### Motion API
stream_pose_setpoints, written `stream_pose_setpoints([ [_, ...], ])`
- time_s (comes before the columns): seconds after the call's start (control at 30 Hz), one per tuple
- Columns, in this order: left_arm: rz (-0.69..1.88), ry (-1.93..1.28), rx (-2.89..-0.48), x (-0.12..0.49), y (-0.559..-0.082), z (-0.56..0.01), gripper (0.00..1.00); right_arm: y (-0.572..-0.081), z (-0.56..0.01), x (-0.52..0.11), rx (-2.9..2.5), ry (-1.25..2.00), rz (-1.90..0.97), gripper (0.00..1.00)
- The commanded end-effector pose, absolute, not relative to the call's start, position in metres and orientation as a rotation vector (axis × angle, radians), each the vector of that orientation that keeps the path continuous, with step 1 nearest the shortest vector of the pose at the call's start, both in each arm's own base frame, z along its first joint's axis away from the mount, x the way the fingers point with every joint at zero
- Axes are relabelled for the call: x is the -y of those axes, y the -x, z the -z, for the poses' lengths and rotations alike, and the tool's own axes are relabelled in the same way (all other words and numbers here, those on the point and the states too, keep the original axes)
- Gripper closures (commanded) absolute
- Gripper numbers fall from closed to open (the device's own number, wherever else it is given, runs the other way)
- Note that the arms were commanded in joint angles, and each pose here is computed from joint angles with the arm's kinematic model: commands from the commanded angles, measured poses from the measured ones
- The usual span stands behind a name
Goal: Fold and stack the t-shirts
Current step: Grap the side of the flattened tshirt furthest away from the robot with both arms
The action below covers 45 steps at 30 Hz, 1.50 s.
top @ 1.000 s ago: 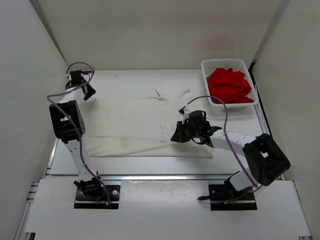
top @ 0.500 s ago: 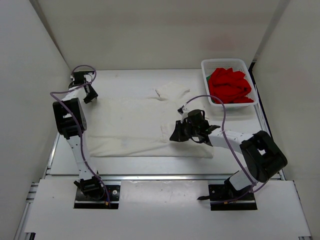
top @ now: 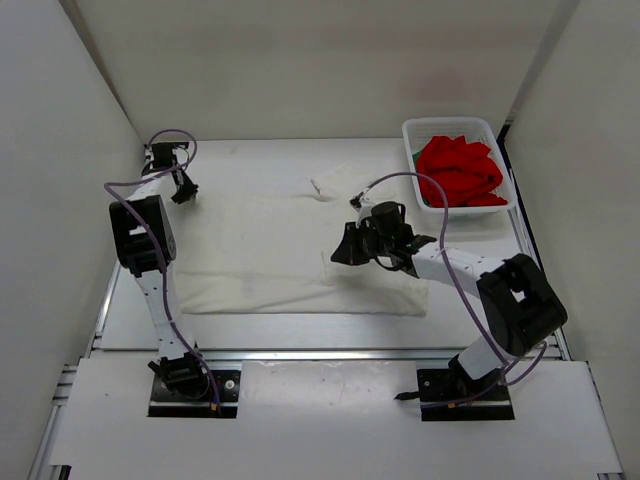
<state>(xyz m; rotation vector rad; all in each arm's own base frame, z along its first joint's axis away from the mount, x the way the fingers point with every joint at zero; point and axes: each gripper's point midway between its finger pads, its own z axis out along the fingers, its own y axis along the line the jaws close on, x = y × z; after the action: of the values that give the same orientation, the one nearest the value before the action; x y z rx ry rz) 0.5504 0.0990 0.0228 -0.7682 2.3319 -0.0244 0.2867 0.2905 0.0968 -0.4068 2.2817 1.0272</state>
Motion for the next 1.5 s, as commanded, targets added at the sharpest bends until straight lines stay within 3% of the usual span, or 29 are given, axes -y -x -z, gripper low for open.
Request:
stream_pose_setpoints([
  [0.0,0.059,0.757,-2.361,-0.086,-0.552,-0.017,0.72,-0.303,-0.109,-0.301,-2.235,0.417,-1.046,0.97],
  [0.23,0.024,0.778,-2.334,-0.095,-0.551,-0.026,0.99,-0.365,-0.122,-0.294,-2.176,0.323,-0.959,0.73],
  [0.47,0.090,0.826,-2.235,-0.097,-0.540,-0.057,1.00,-0.514,-0.124,-0.243,-2.139,0.105,-0.558,0.67],
  [0.53,0.097,0.815,-2.221,-0.093,-0.538,-0.066,1.00,-0.549,-0.085,-0.221,-2.236,0.065,-0.449,0.65],
  [0.57,0.106,0.806,-2.229,-0.091,-0.537,-0.066,1.00,-0.568,-0.103,-0.220,-2.227,0.052,-0.417,0.65],
  [0.63,0.131,0.810,-2.224,-0.086,-0.535,-0.069,1.00,-0.593,-0.052,-0.207,-2.342,0.045,-0.330,0.62],
  [0.67,0.141,0.813,-2.222,-0.083,-0.535,-0.069,1.00,-0.611,-0.081,-0.205,-2.312,0.034,-0.318,0.61],
  [0.7,0.153,0.817,-2.220,-0.082,-0.534,-0.067,1.00,-0.624,-0.071,-0.203,-2.337,0.028,-0.292,0.58],
  [0.73,0.163,0.825,-2.215,-0.079,-0.534,-0.067,1.00,-0.627,-0.034,-0.199,-2.391,0.025,-0.270,0.55],
  [0.83,0.191,0.834,-2.213,-0.076,-0.536,-0.065,1.00,-0.644,-0.058,-0.191,-2.330,-0.040,-0.413,0.46],
  [0.97,0.195,0.826,-2.238,-0.074,-0.538,-0.055,1.00,-0.641,-0.040,-0.191,-2.342,-0.049,-0.499,0.36],
  [1.1,0.211,0.843,-2.240,-0.075,-0.538,-0.053,1.00,-0.642,-0.035,-0.217,-2.344,-0.077,-0.730,0.39],
  [1.17,0.218,0.843,-2.227,-0.080,-0.539,-0.056,1.00,-0.634,-0.035,-0.225,-2.352,-0.082,-0.780,0.44],
  [1.23,0.214,0.847,-2.222,-0.080,-0.539,-0.057,1.00,-0.633,-0.038,-0.231,-2.341,-0.059,-0.789,0.59],
  [1.27,0.221,0.848,-2.218,-0.081,-0.539,-0.059,1.00,-0.632,-0.039,-0.235,-2.345,-0.047,-0.791,0.61],
  [1.37,0.238,0.856,-2.201,-0.083,-0.539,-0.063,1.00,-0.632,-0.039,-0.236,-2.357,-0.030,-0.773,0.61],
  [1.47,0.237,0.846,-2.205,-0.081,-0.539,-0.064,1.00,-0.633,-0.050,-0.242,-2.329,-0.008,-0.787,0.82],
])
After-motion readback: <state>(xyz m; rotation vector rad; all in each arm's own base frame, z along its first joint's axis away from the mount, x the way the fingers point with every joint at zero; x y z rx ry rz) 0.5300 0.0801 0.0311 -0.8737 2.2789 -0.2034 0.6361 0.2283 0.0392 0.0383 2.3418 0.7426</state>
